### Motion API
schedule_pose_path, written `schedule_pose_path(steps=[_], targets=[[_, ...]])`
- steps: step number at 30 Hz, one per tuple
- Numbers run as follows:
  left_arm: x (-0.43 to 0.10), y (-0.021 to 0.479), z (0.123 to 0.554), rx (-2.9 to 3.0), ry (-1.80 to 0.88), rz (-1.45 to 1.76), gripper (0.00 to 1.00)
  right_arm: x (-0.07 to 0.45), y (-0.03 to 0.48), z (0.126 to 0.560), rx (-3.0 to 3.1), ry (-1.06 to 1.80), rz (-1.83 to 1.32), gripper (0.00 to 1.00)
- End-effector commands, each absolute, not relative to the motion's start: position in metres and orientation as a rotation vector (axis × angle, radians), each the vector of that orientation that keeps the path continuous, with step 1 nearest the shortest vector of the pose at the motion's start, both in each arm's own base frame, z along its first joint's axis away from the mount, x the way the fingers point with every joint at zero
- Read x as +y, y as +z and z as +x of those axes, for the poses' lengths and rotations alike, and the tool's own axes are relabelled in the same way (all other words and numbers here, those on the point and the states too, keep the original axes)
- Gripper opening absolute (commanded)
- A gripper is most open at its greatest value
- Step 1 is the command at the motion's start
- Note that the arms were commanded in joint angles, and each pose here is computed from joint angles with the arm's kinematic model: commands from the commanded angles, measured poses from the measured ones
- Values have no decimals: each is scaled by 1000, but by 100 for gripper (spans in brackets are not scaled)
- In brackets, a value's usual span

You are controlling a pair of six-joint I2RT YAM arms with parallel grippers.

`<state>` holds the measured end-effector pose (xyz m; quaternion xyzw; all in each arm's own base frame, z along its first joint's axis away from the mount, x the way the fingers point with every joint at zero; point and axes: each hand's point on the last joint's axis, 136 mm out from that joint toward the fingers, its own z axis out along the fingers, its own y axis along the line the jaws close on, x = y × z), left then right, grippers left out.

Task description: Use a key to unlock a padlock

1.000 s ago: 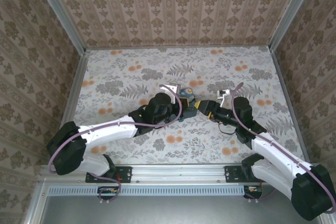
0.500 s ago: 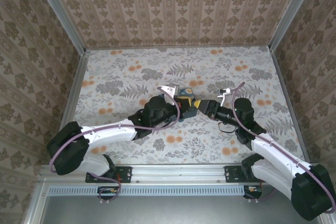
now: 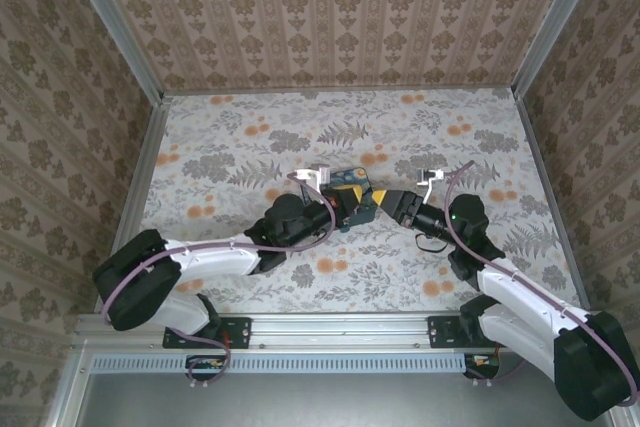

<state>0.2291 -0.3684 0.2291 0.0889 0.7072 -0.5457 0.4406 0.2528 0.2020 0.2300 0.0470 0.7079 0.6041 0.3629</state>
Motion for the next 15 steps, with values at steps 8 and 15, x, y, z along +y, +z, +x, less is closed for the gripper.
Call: schedule_pose_path(steps=[8,15], targets=[[-369,251,232,1648,-1509,108,0,214,243,257,1731,1583,6,50],[-369,253,236,1610,-1546,43,0,220,246,258,1716,1606,-2,43]])
